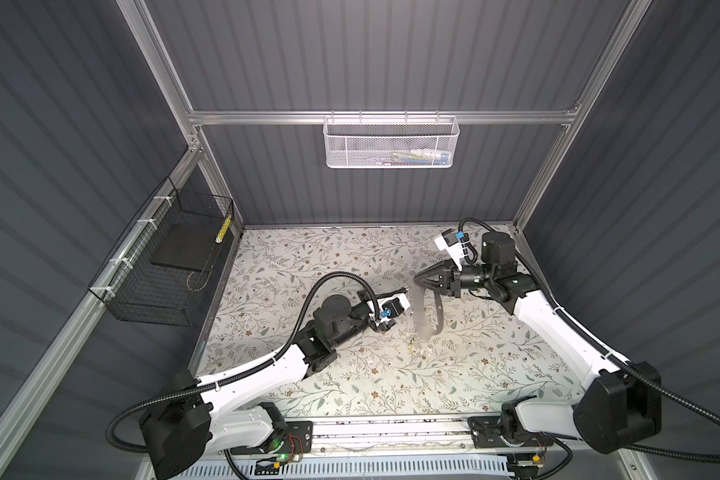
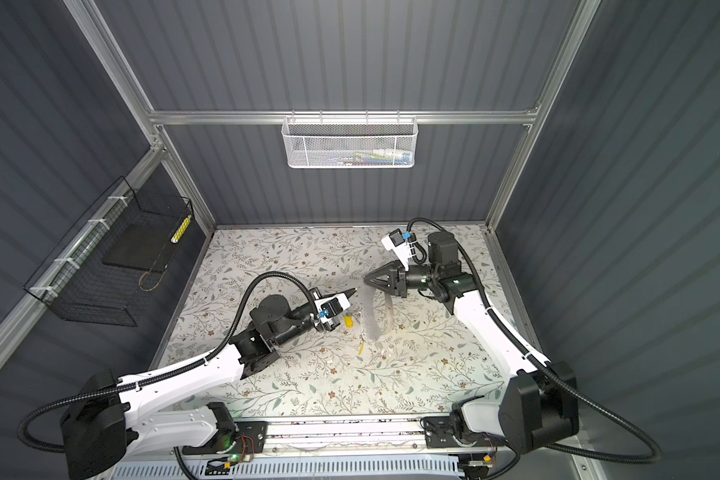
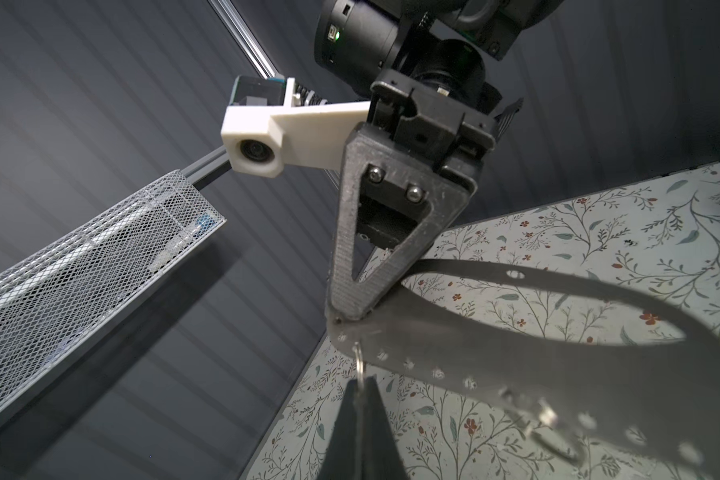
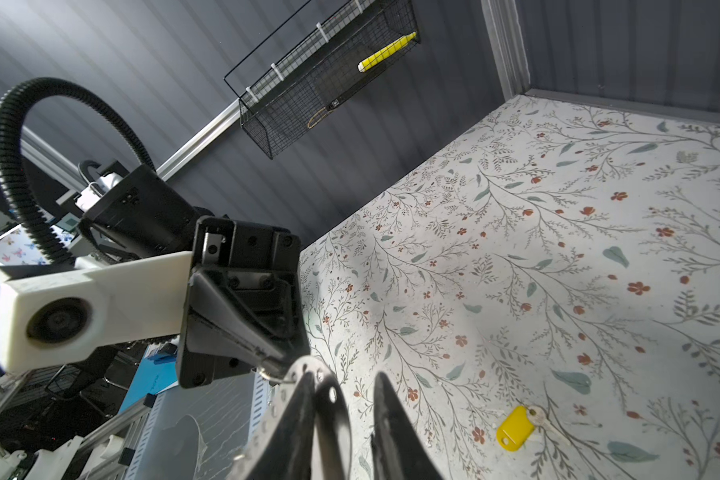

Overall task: Put the keys on the keyring
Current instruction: 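Open the right gripper and draw it back from the plate, then lower the right gripper onto the yellow-tagged key on the table and grasp it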

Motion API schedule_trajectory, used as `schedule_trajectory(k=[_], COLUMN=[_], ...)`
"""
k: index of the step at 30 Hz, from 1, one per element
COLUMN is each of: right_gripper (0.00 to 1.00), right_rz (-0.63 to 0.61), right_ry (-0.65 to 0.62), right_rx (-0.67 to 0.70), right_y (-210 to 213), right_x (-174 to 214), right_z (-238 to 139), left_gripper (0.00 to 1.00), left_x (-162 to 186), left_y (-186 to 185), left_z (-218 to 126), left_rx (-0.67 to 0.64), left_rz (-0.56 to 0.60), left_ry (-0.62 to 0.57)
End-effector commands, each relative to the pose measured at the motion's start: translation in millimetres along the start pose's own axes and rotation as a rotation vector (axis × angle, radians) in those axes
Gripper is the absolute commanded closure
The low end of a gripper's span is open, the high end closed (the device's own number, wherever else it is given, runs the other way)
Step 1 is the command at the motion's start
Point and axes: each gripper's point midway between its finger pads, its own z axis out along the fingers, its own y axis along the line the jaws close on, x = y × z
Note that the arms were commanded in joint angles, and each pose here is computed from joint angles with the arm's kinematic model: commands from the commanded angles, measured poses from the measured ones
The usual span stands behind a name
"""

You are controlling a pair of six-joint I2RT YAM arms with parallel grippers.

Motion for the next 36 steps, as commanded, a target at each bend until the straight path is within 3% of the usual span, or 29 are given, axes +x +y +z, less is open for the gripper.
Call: schedule_trajectory(k=[1,12,21,29,36], right_gripper=[0.69,0.65,0.64,0.64,0.66], right_rz=[0.014,0.002,-0.016,0.073,0.136], right_ry=[-0.004,-0.007,-0.062,-0.106,-0.003], right_rx=[0.07,0.134,0.309,0.501,0.578], right_y=[-16.5,-22.0,-42.6,-76.9,-106.1], right_x=[-1.5,-0.8,4.9,37.9,86.0], right_z=[-1.5,-4.9,-16.3,-25.3,4.8], left_gripper=[1.0,1.0,1.0,1.0,1.0], left_x=[-38.3,-36.4,-24.0,-6.9,17.6], left_y=[3.2,5.4,22.1,39.5,43.7], left_z=[-9.1,-7.4,-0.1,2.2,-2.0], left_rx=[0.006,0.0,-0.091,-0.202,-0.259], left_rz=[-0.006,-0.023,-0.107,-0.244,-0.273], left_ry=[-0.142,-0.126,-0.057,0.012,0.13])
